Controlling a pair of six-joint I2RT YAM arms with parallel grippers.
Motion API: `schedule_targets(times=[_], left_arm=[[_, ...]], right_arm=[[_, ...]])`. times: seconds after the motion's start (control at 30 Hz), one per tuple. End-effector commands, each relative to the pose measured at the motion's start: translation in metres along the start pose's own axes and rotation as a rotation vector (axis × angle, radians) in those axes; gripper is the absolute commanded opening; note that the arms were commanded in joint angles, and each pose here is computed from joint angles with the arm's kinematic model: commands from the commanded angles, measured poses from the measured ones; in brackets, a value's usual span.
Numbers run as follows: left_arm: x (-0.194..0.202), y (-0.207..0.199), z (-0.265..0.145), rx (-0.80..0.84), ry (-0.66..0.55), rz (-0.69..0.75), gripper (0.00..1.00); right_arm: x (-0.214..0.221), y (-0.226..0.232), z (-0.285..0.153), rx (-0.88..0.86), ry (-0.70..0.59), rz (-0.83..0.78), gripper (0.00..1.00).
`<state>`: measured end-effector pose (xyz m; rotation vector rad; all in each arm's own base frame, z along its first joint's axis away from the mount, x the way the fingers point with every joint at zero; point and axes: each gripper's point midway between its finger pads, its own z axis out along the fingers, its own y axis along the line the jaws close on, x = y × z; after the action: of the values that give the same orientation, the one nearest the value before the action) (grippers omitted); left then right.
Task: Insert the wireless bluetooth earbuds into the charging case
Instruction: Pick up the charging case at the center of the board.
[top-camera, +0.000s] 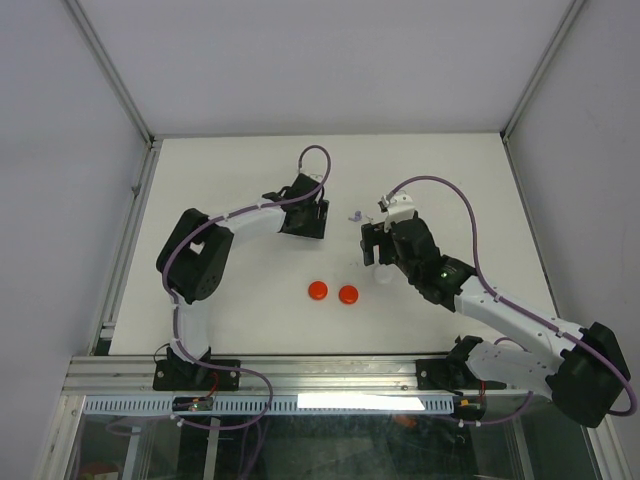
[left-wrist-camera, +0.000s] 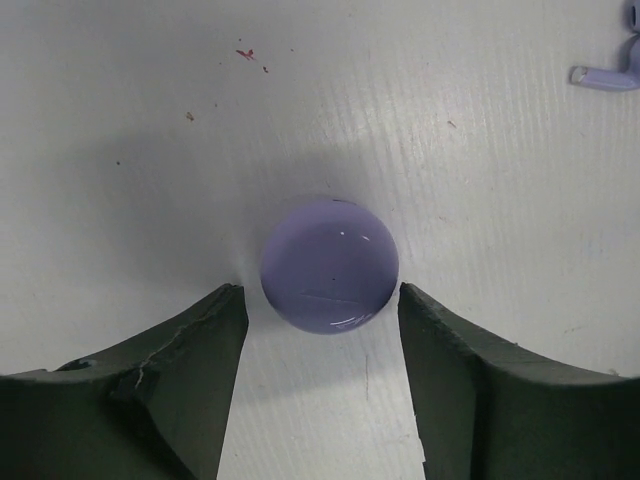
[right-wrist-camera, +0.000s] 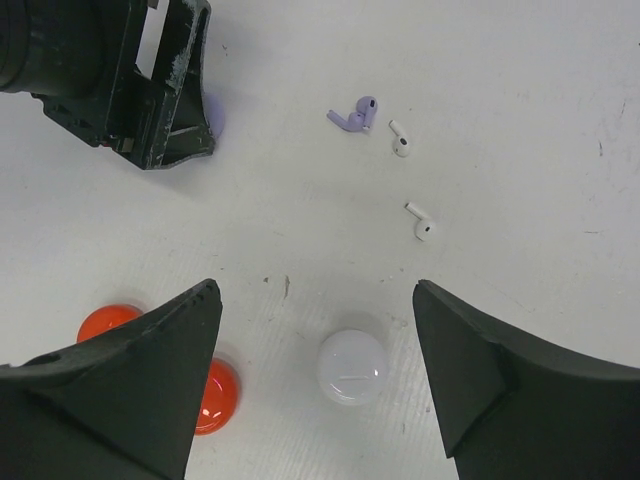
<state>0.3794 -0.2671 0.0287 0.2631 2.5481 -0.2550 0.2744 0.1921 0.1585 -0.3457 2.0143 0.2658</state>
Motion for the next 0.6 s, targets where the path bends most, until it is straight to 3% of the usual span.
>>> schedule_targets(times=[0.0, 0.17, 0.57], left_arm=[[-0.005, -0.004, 0.001, 0.005, -0.020, 0.052, 0.58], [-0.009, -0.005, -0.009, 0.032, -0.048, 0.105, 0.44], [-0.017, -0.011, -0.072, 0.138, -0.200, 0.325, 0.39]], right_arm=[[-0.021, 0.005, -0.003, -0.027, -0.071, 0.047, 0.81], [-0.017, 0.012, -0.001, -0.051, -0.021, 0.034, 0.81], [-0.031, 0.026, -0.006, -0.218, 0.035, 0.089, 0.82]])
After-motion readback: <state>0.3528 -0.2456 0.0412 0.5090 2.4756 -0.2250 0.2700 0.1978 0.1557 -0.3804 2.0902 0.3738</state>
